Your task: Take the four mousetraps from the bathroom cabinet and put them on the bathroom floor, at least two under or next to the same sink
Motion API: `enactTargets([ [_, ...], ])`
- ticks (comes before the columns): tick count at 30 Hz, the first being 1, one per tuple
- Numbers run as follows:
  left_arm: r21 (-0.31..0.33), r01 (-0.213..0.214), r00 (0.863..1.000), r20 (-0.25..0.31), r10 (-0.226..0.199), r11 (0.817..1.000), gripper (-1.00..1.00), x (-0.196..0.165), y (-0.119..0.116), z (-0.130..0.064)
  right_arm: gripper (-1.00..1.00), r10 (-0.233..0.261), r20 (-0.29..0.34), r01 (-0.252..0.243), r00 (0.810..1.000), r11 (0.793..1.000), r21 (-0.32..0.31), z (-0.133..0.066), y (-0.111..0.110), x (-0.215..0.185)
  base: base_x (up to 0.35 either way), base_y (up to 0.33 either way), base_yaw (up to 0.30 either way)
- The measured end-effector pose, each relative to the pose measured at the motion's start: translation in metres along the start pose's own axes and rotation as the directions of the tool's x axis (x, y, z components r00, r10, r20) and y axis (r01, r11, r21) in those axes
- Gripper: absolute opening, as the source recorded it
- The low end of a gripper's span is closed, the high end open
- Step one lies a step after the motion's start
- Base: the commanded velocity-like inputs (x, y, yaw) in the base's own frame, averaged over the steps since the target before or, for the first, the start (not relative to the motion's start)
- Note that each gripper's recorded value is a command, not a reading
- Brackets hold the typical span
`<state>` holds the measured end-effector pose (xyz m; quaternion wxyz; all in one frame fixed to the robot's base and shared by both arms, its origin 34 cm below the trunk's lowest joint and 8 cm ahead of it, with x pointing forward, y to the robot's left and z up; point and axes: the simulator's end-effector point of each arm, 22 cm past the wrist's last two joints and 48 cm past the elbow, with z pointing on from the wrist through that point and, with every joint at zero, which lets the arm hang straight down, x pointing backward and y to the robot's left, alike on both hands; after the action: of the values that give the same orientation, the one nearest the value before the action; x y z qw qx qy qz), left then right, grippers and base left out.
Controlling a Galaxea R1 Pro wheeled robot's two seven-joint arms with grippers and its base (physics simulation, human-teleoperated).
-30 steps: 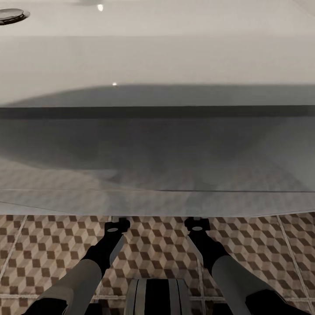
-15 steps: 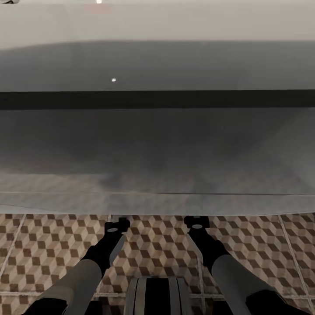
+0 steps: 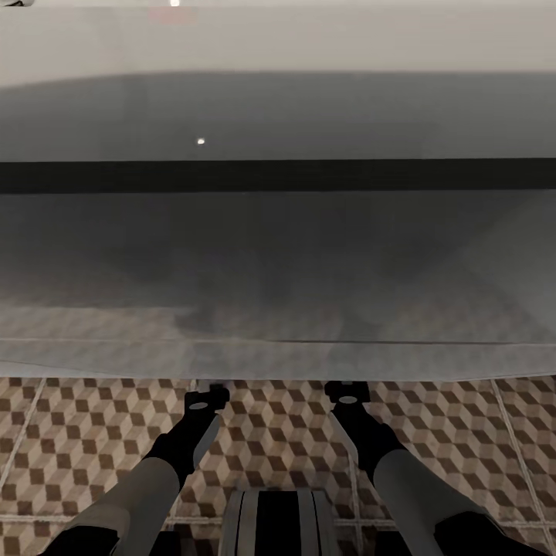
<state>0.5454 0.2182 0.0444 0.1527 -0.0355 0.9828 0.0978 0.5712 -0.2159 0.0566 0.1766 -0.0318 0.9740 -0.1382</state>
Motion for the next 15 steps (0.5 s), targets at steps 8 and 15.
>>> enactTargets([
  [8, 0.0, -0.001, 1.0, 0.0, 0.001, 1.0, -1.0, -0.0001, -0.0001, 0.0, -1.0, 0.0, 0.001, 0.0, 1.0, 1.0, -0.001, 0.0, 0.0002, -0.0005, 0.0, 0.0, 0.0],
  [15, -0.002, 0.0, 1.0, -0.001, 0.0, 1.0, -1.0, 0.0004, 0.0007, 0.0001, -1.0, 0.001, 0.001, -0.001, 1.0, 1.0, 0.0, 0.0, 0.0001, -0.0004, 0.0, 0.0, 0.0],
])
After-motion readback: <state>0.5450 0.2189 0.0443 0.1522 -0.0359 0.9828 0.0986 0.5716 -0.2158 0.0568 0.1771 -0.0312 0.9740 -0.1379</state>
